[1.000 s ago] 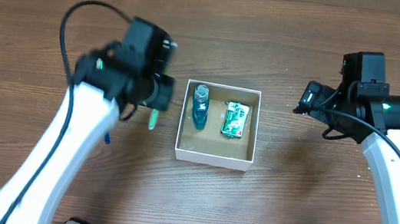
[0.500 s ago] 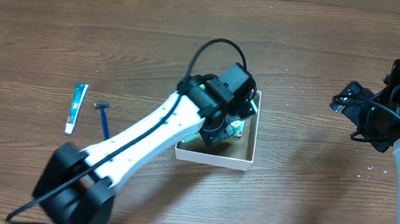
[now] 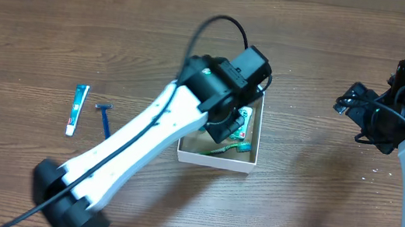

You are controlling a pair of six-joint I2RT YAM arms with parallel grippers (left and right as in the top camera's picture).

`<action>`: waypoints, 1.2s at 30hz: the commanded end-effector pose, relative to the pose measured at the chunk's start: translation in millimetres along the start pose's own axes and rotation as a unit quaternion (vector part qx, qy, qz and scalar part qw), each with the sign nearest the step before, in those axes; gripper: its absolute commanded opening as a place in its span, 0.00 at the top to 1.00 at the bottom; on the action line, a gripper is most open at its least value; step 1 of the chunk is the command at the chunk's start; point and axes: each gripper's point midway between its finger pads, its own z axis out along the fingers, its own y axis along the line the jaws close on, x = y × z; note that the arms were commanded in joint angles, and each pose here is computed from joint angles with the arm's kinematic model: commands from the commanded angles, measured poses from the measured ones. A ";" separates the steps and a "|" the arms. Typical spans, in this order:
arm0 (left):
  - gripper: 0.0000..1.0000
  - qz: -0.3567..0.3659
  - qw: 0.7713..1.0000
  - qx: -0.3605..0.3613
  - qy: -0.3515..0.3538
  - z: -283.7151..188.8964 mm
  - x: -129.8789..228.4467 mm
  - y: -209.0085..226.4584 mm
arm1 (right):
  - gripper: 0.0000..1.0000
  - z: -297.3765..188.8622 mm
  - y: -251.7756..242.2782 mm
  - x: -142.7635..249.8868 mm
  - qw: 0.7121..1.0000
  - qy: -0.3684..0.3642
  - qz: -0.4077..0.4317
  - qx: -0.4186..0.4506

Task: Pack container
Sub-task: 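Lower the toothbrush into the box and open the left gripper, then grasp the blue razor with the left gripper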

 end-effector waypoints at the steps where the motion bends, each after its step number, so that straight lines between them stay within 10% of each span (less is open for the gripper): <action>1: 0.32 -0.183 0.974 -0.106 -0.078 -75.3 22.9 69.1 | 0.00 -1.1 0.0 -0.4 1.000 -0.002 -0.003 -0.002; 6: 0.30 -0.412 0.898 -0.148 -0.039 -78.6 96.6 166.1 | 0.00 -1.1 0.4 -0.9 1.000 -0.003 -0.012 -0.003; 12: 0.24 -0.548 0.832 -0.067 0.052 41.2 180.4 199.5 | 0.00 -1.1 0.5 -1.0 1.000 -0.004 -0.012 -0.003; 27: 0.24 -0.534 0.828 0.021 0.172 197.0 231.6 167.8 | 0.00 -1.2 0.0 -0.3 1.000 -0.002 -0.012 -0.002; 31: 0.71 -0.534 0.826 0.023 0.179 196.0 233.7 165.3 | 0.00 -1.1 -0.4 0.6 1.000 0.000 -0.012 -0.001; 36: 0.96 -0.533 0.825 0.025 0.186 193.1 235.7 162.7 | 0.00 -0.9 -0.3 0.6 1.000 0.000 -0.012 -0.001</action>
